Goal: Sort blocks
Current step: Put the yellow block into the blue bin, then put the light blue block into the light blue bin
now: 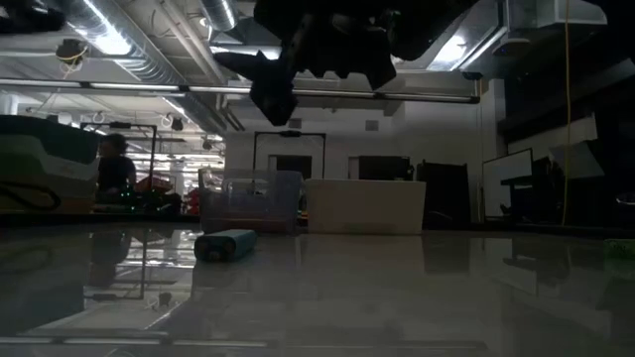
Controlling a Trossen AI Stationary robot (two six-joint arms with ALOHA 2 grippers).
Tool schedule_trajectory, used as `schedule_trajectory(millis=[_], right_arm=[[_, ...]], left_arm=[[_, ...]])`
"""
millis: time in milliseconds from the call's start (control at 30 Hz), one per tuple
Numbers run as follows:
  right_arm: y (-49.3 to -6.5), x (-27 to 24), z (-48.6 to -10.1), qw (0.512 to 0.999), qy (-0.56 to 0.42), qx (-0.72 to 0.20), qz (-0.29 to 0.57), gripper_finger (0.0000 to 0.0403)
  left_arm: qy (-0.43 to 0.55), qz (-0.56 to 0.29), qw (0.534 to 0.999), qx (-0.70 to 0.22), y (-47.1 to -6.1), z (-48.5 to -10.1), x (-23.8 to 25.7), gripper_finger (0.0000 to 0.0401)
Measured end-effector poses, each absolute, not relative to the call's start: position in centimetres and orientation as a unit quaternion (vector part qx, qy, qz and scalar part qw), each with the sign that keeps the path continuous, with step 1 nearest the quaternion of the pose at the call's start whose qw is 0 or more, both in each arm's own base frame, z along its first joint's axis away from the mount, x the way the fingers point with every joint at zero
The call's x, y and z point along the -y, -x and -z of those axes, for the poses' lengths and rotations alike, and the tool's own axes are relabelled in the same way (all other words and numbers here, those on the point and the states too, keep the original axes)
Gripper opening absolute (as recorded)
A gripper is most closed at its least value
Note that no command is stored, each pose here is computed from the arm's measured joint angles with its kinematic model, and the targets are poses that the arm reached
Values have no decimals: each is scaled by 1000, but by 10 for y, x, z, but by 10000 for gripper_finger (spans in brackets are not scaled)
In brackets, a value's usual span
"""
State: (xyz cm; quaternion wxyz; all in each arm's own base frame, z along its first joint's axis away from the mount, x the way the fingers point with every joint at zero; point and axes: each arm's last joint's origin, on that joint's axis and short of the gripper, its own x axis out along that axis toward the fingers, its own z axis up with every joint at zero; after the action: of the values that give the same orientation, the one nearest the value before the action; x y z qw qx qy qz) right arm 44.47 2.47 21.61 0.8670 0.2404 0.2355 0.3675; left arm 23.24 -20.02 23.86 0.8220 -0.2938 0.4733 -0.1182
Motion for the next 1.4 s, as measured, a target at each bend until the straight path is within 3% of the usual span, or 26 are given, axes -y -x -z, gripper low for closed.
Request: schedule_trajectory(millis=[267,433,633,933,1100,1400], right_arm=[[-441,-32,-202,898,-133,-260,-330,278],[-432,-38,-186,899,14,-305,-313,278],[-424,-40,-173,869,172,-330,-327,278],[-425,-39,-161,859,195,-343,-327,278],[-424,-39,-161,860,172,-360,-318,278],[-426,-38,-178,861,162,-381,-297,278]], left_arm=[[405,18,724,-558,-172,-276,173,126],[393,-52,685,-612,-145,-269,173,128],[408,-90,657,-628,-134,-254,183,149],[460,-195,605,-620,-132,-232,178,170],[543,-243,576,-561,-146,-234,173,167],[638,-276,647,-313,-195,-242,146,151]])
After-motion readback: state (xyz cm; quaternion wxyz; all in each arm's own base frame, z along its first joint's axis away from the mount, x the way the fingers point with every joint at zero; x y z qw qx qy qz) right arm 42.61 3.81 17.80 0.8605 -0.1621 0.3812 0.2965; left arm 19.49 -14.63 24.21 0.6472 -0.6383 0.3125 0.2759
